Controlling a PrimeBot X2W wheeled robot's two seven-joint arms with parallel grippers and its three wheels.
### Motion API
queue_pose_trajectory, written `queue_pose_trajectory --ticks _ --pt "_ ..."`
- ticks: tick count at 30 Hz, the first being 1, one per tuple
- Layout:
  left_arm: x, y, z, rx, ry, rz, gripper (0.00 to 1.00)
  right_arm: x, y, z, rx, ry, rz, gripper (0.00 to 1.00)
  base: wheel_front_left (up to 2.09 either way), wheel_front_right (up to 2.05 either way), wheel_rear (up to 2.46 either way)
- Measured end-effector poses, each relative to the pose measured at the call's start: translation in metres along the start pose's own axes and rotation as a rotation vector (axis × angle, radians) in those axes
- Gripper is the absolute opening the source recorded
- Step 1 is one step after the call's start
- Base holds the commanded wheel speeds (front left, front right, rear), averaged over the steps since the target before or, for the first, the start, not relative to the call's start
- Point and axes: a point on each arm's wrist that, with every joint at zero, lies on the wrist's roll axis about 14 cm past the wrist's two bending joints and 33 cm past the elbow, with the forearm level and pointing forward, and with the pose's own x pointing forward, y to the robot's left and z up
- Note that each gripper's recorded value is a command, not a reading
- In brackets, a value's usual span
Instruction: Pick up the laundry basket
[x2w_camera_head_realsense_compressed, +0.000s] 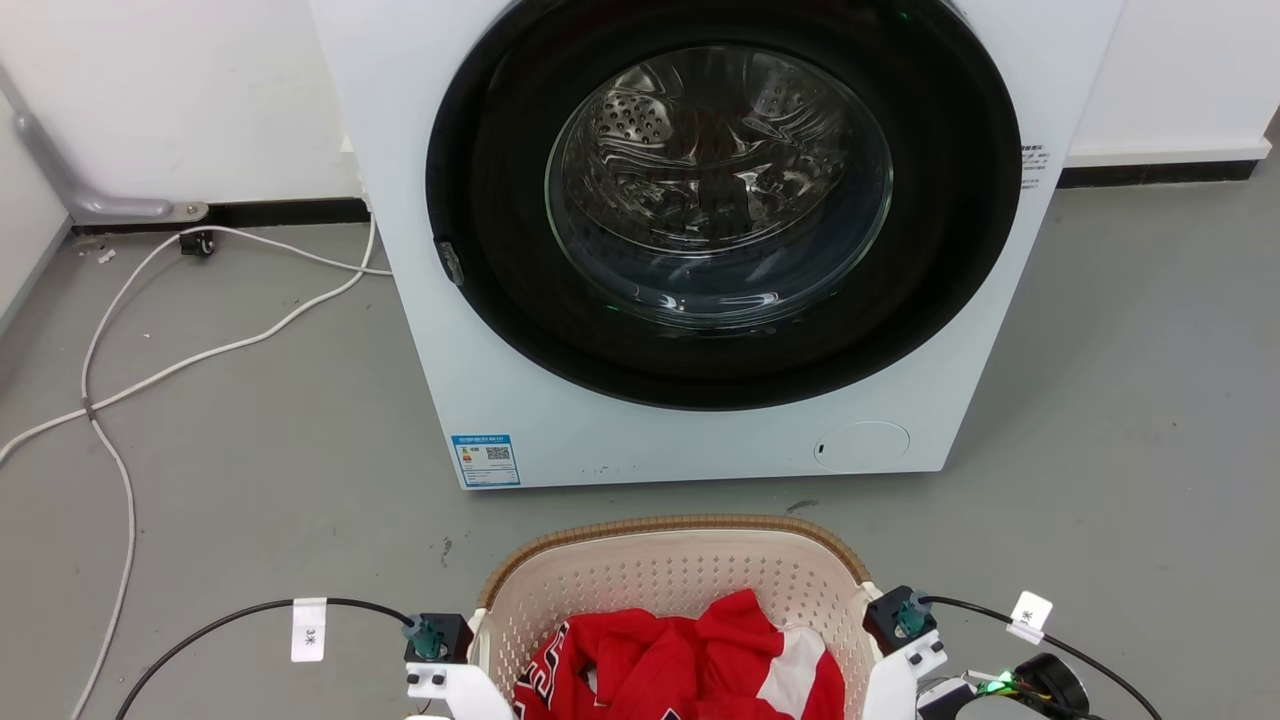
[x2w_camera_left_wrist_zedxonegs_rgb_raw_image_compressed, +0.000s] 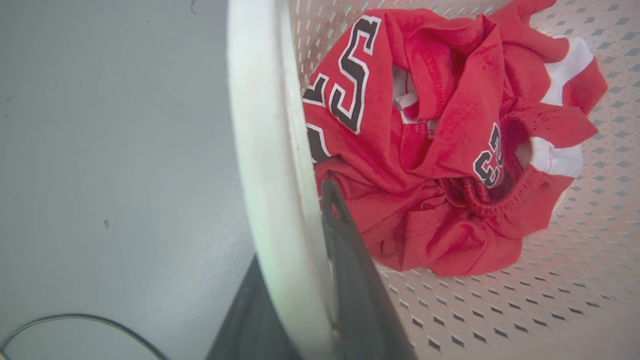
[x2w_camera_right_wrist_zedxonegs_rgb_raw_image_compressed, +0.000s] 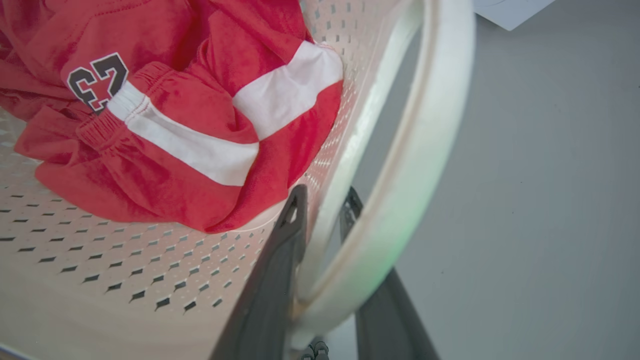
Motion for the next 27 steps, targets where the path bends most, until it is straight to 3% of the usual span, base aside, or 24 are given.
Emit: queue_pose_trajectory --ticks 27 --pt "-0.0005 -0.0006 -0.0016 -0.003 0.001 -0.002 0.0 -0.0004 -0.0001 -0.0017 0.0 0.003 0.002 0.0 0.0 0.0 0.0"
